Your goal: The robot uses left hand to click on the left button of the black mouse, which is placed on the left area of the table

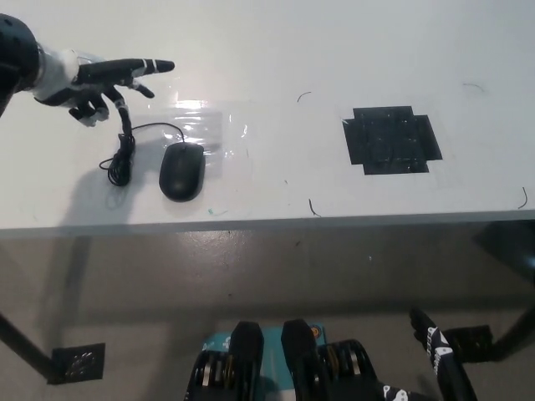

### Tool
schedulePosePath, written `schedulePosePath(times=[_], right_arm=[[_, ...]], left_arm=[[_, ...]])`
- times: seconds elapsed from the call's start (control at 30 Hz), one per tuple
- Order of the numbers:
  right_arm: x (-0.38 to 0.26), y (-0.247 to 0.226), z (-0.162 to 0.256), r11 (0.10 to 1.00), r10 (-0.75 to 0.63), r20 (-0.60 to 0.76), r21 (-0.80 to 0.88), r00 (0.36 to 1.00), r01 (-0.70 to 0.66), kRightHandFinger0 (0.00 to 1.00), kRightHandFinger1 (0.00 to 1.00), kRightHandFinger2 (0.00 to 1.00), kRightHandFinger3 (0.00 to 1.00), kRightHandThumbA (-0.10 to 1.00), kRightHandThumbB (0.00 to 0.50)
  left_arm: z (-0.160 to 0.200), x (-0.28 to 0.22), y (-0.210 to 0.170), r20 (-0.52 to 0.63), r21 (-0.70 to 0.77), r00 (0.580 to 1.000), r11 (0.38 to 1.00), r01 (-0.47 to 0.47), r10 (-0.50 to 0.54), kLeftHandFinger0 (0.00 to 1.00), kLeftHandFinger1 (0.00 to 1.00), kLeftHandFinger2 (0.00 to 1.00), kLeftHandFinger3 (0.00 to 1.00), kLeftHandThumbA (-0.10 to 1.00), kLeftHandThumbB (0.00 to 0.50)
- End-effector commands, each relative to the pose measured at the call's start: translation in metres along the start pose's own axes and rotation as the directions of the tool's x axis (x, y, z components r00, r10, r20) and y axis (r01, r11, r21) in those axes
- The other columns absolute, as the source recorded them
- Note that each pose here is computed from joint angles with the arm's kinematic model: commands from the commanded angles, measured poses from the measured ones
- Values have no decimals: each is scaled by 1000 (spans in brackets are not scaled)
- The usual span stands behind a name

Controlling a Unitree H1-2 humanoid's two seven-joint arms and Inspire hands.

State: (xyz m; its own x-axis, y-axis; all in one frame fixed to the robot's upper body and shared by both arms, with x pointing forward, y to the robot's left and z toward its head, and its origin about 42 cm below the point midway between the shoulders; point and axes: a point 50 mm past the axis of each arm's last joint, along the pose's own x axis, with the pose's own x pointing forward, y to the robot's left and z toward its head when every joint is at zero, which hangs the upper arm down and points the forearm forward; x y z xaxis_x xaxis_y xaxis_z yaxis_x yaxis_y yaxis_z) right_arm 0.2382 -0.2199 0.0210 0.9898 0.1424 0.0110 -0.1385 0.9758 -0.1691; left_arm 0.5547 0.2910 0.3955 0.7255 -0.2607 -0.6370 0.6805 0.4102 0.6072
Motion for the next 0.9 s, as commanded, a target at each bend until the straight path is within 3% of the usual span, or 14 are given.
schedulePosePath(times=[0.0,0.07,0.1,0.2,0.27,0.47,0.6,0.67,0.77,0.83,0.87], right_arm=[[11,-3,15,1000,1,110,-11,994,0,1000,1000,1000,1000,1000,125],[11,-2,15,1000,1,110,-10,994,0,1000,1000,1000,1000,1000,125],[11,-2,15,1000,3,111,-7,994,-2,1000,1000,1000,1000,1000,128],[10,-3,15,1000,3,111,-10,994,-2,1000,1000,1000,1000,1000,126],[12,-4,17,1000,6,117,-10,993,-5,1000,1000,1000,1000,1000,126],[14,-5,18,1000,7,123,-17,992,-5,1000,1000,1000,1000,1000,126],[15,-6,19,1000,7,126,-18,992,-5,1000,1000,1000,1000,1000,135],[15,-5,19,1000,8,127,-21,992,-6,1000,1000,1000,1000,1000,133],[16,-5,21,1000,11,130,-28,991,-7,1000,1000,1000,1000,1000,131],[16,-6,21,1000,8,135,-29,991,-4,1000,1000,1000,1000,1000,140],[16,-6,22,999,5,136,-32,991,-1,1000,1000,1000,1000,1000,141]], left_arm=[[30,-20,24,7,73,1000,997,-26,25,0,0,313,1000,1000,374],[30,-18,23,-7,91,1000,996,-20,21,0,0,258,1000,1000,383],[31,-14,22,-15,95,1000,995,-23,25,0,0,186,1000,1000,371],[32,-10,19,-21,112,999,993,-29,32,0,0,128,1000,1000,348],[34,-8,18,-15,137,999,990,-37,39,0,0,19,1000,1000,328],[37,2,15,-1,108,1000,994,-16,16,0,0,0,1000,1000,278],[38,9,12,7,132,1000,991,-23,22,0,0,108,1000,1000,253],[38,11,11,4,121,1000,992,-18,17,0,0,97,1000,1000,251],[38,18,9,-2,111,1000,994,-23,23,0,29,293,1000,1000,289],[39,22,8,-8,112,999,993,-30,31,0,84,482,1000,1000,313],[39,24,7,-10,115,999,993,-29,30,0,85,475,1000,1000,306]])
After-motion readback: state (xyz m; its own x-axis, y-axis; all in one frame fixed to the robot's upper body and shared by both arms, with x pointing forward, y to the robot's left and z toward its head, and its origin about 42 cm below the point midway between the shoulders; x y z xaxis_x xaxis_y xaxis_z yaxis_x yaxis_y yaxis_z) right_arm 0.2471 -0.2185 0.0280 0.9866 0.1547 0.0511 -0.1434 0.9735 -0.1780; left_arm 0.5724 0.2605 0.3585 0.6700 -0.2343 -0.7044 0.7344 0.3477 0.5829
